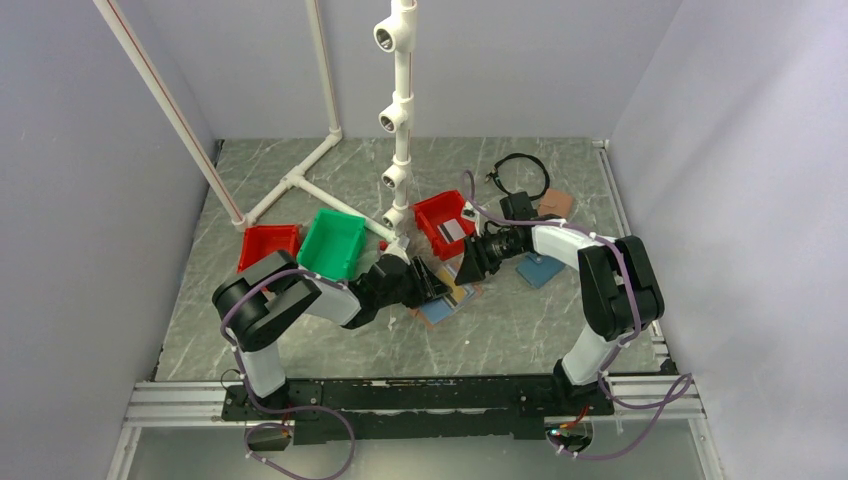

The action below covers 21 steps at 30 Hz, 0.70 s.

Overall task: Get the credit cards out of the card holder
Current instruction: Remove the credit card from the card holder.

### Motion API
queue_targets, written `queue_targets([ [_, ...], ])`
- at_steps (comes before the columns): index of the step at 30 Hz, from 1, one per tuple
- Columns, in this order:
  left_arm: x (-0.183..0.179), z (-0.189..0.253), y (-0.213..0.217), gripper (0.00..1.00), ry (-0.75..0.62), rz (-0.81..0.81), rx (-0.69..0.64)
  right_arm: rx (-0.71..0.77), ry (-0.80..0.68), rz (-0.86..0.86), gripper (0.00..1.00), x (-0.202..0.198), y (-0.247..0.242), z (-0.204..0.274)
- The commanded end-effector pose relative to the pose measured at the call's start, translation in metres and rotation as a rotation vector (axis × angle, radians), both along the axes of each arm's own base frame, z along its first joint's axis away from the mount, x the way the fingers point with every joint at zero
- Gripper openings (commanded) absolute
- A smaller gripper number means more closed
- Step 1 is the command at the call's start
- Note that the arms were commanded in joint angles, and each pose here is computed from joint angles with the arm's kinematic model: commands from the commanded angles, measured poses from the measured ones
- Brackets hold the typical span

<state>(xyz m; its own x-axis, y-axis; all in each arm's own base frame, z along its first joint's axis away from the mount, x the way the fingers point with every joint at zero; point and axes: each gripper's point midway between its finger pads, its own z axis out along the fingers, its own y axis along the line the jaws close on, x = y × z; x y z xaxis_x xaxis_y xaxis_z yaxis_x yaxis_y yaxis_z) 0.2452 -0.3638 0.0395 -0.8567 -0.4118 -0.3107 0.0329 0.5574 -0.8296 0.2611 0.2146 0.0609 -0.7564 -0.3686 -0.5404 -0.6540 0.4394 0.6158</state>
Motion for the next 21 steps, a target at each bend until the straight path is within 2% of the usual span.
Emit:
queue_targets([
  [1, -0.0067, -0.0209, 0.0156, 0.51, 0.019, -0.003, 0.082, 0.005, -0.049, 0.023, 0.50, 0.0060, 0.0038, 0.0134],
  [21, -0.0089, -0.0218, 0.0152, 0.51, 0.011, -0.022, 0.068, -0.062, -0.085, 0.015, 0.52, 0.0129, -0.0042, 0.0073],
])
